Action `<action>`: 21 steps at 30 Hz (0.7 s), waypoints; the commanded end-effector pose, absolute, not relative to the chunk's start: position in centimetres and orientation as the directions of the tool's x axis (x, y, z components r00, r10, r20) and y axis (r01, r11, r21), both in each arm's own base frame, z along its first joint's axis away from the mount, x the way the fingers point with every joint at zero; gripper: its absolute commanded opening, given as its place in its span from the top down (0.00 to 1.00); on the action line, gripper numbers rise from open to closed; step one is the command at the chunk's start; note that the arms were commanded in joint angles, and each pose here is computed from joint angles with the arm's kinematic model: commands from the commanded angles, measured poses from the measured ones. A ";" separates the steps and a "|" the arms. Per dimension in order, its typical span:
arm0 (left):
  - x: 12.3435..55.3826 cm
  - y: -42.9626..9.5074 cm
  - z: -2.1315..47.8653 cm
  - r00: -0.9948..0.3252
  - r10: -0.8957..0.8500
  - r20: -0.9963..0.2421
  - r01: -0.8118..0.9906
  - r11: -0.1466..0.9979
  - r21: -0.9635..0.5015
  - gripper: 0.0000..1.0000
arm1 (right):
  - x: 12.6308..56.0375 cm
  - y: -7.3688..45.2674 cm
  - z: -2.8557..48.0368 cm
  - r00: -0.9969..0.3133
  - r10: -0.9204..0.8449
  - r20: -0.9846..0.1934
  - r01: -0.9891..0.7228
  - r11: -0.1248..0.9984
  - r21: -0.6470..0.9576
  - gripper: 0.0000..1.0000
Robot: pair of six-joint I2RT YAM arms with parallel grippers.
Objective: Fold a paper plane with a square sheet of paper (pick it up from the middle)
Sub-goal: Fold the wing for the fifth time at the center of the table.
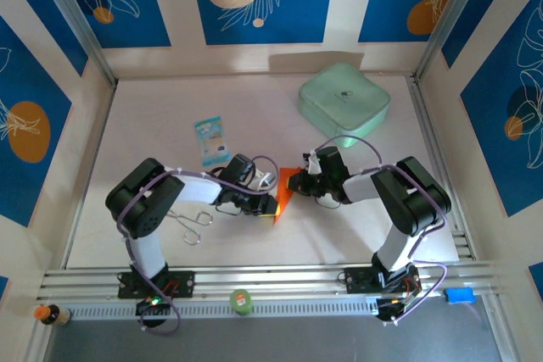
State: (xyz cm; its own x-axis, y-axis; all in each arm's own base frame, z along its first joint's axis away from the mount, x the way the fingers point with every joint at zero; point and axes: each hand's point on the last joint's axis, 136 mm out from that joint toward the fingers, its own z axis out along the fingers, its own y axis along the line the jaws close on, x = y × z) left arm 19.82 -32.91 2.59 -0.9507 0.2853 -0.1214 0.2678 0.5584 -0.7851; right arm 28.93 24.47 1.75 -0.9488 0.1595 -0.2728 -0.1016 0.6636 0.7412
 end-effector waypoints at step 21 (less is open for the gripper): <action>15.7 -29.6 -0.6 -0.946 0.322 0.036 0.204 0.677 -0.707 0.76 | 26.9 22.3 -3.2 -0.968 0.178 -0.177 0.031 0.784 0.620 1.00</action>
State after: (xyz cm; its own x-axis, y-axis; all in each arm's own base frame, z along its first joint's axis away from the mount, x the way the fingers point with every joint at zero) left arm 18.66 -32.26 2.39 -0.9459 0.3077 -0.1028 0.2703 0.5719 -0.7745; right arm 28.98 24.48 1.69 -0.9487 0.1705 -0.2664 -0.0874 0.6681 0.7389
